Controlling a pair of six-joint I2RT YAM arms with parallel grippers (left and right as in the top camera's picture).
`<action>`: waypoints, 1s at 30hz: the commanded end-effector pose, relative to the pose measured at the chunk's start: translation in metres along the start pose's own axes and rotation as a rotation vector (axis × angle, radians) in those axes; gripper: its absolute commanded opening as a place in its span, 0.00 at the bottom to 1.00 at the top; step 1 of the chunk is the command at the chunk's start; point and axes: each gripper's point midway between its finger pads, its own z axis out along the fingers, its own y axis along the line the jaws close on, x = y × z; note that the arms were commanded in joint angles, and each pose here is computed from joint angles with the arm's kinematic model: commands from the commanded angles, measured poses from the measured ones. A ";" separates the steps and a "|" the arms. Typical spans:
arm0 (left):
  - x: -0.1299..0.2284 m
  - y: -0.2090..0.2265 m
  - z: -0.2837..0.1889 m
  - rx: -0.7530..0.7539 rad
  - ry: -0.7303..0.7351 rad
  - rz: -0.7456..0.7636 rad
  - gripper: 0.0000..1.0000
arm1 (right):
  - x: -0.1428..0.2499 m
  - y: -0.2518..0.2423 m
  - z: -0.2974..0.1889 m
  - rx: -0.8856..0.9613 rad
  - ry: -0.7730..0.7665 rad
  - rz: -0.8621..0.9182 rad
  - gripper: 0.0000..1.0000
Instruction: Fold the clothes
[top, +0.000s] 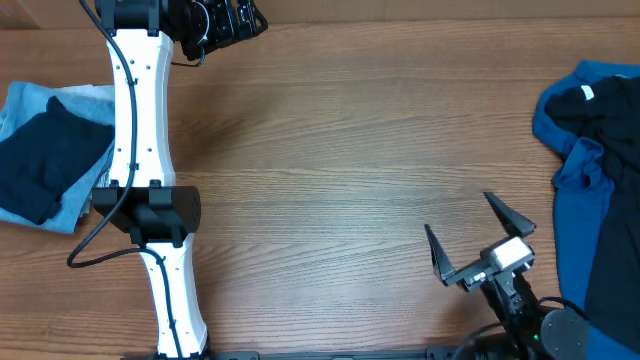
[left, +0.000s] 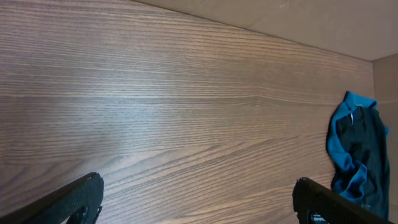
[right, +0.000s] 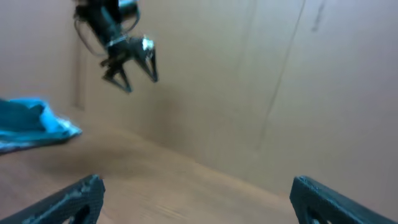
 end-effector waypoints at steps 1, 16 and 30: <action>0.000 -0.001 0.002 0.011 0.003 -0.007 1.00 | 0.011 -0.011 0.001 0.061 -0.027 -0.011 1.00; 0.000 -0.001 0.002 0.011 0.003 -0.007 1.00 | 0.104 -0.048 -0.011 0.319 0.207 0.195 1.00; 0.000 -0.001 0.002 0.011 0.003 -0.007 1.00 | 0.116 -0.051 -0.015 0.346 0.255 0.202 1.00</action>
